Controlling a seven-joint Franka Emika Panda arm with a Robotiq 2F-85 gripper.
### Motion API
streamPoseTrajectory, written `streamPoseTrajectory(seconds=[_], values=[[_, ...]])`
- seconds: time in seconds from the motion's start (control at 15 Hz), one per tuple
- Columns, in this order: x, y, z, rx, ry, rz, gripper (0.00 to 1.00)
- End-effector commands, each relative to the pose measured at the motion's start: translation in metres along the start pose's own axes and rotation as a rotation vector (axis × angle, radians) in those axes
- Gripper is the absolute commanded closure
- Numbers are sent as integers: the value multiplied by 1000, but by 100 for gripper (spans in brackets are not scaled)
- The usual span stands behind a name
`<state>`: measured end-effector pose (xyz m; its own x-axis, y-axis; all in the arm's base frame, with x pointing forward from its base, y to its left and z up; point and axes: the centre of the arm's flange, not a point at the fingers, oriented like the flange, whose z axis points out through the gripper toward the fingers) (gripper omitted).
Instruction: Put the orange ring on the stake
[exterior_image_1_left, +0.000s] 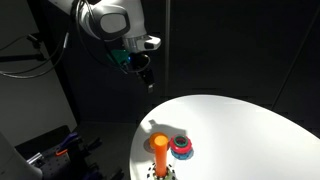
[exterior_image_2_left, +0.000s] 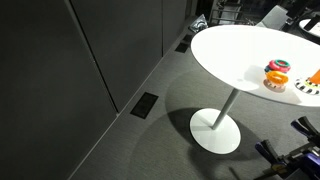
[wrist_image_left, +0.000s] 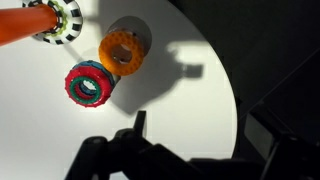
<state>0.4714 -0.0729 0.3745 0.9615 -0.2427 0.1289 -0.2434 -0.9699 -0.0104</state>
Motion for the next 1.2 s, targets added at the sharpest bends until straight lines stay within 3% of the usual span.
streamPoseTrajectory(seconds=[0.0,0.67,1.13], values=[[3,4,15,35,26,4,0],[4,29,76,-1,-13,52,0],[-7,67,122,-39,-104,114,0]])
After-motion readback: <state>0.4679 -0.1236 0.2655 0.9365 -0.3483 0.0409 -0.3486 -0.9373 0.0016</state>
